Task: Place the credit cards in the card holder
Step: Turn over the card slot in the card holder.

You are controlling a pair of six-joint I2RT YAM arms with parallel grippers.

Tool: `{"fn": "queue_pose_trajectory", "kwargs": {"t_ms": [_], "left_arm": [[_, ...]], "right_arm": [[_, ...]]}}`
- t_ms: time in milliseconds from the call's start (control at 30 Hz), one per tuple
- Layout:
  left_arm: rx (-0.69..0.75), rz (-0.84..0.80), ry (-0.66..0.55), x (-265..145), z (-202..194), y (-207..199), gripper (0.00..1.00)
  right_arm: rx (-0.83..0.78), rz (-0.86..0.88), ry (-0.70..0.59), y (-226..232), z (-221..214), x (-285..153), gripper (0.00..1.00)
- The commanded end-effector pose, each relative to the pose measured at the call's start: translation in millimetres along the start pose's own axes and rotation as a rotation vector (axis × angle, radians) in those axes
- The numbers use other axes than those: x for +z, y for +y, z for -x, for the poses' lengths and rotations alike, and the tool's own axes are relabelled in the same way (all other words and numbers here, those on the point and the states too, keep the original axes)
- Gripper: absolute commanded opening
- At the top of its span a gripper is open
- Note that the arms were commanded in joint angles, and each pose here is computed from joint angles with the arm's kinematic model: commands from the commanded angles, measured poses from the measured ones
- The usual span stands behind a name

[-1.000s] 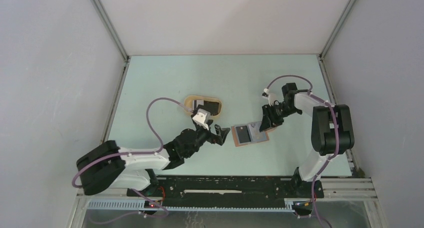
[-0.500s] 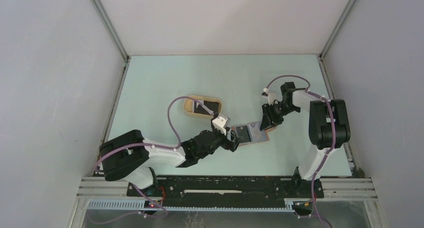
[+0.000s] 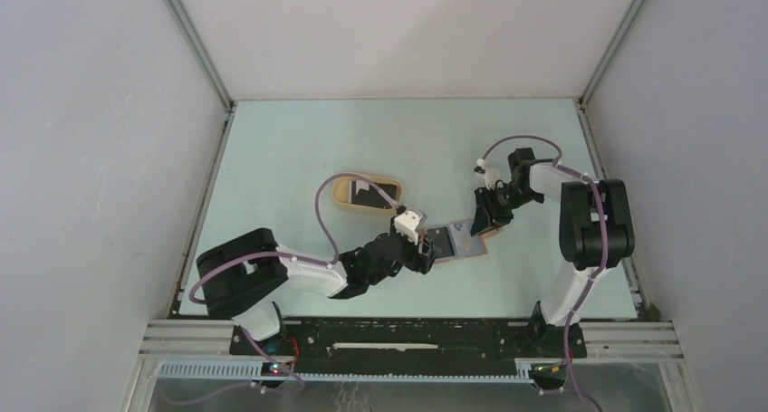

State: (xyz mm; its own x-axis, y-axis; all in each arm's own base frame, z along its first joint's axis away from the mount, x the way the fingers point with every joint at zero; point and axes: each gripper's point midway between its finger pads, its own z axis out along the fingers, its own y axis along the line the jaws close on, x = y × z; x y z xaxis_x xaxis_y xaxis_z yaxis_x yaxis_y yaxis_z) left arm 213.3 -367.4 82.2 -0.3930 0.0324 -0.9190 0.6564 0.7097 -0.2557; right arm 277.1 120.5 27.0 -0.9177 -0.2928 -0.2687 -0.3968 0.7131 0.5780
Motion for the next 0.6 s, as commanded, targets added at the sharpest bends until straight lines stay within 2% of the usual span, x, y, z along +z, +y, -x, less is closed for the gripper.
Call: {"fn": "queue_pose_trajectory", "kwargs": {"t_ms": [0,467,567], "left_arm": [[-0.023,-0.006,-0.036,8.1,15.5,-8.4,0.70],[-0.064,0.026,-0.022,14.1,9.5,-2.3,0.68],[-0.071,0.019,-0.014,15.6,7.9,-2.4,0.61]], "right_arm": [[-0.018,0.026,-0.028,7.7,11.7,-6.3,0.41],[-0.007,0.075,-0.033,13.4,12.1,-7.8,0.38],[-0.002,0.086,-0.034,14.8,11.9,-9.0,0.36]]}}
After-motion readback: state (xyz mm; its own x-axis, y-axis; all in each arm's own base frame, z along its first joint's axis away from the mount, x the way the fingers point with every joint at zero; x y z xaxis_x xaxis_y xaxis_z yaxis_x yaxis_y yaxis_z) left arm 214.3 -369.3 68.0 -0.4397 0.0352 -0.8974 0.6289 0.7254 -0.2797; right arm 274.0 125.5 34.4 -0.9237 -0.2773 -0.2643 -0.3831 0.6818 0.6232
